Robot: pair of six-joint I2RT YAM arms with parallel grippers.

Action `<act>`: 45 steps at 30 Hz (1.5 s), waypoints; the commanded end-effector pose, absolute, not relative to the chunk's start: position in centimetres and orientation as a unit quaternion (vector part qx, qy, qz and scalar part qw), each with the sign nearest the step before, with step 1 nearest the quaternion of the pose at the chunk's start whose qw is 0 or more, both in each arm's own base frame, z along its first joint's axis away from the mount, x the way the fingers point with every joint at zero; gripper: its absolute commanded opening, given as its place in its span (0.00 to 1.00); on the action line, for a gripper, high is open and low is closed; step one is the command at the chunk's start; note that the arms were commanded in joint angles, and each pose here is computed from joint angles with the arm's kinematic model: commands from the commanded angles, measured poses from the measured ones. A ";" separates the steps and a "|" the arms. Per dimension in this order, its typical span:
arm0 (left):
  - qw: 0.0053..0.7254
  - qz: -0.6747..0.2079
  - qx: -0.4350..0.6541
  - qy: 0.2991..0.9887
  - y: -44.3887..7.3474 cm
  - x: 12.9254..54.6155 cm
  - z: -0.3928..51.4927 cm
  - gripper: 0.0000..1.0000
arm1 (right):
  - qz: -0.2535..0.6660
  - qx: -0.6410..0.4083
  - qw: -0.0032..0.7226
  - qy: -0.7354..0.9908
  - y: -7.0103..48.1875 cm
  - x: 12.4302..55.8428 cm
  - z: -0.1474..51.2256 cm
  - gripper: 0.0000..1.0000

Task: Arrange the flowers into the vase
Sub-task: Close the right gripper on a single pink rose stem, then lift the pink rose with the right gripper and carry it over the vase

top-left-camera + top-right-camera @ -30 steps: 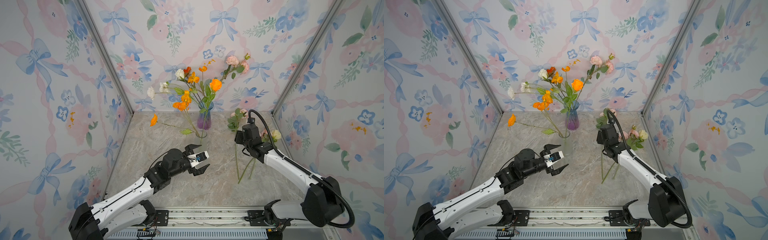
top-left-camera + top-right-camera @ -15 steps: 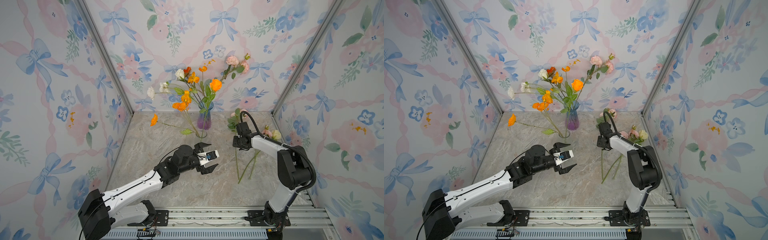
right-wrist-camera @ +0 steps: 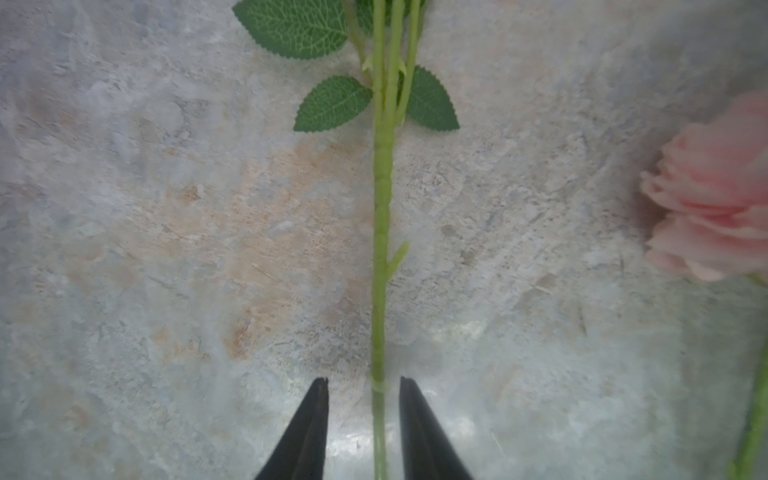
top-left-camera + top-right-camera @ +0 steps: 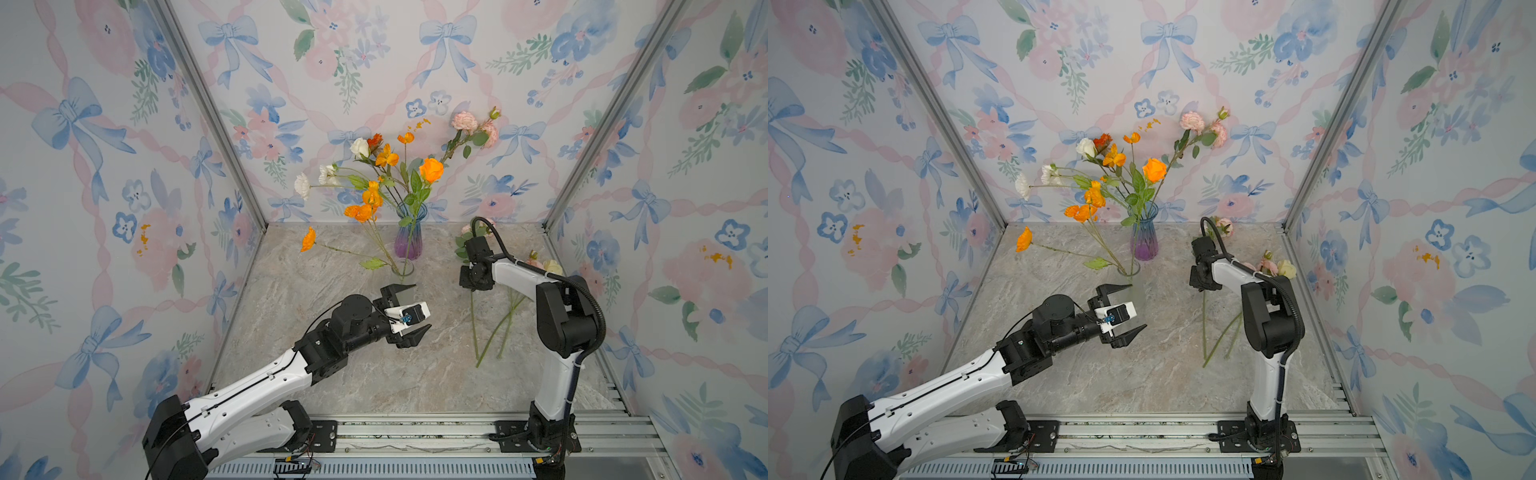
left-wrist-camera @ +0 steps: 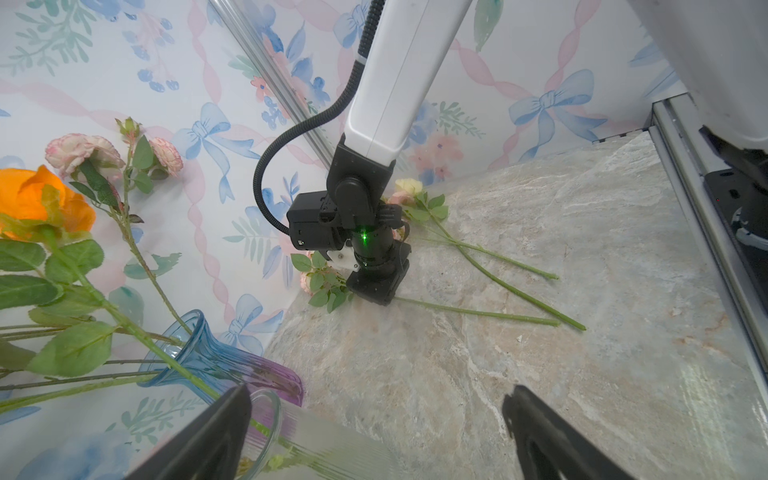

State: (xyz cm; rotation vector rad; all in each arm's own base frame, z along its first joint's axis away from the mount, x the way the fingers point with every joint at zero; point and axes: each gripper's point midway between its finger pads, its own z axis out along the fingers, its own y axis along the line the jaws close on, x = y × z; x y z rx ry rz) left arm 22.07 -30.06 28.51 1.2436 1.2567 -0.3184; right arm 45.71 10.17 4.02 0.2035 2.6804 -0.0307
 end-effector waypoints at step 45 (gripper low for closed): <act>0.703 -0.062 0.420 0.571 -23.4 25.1 33.9 0.98 | 0.210 0.167 0.440 0.857 14.1 39.7 22.4 0.00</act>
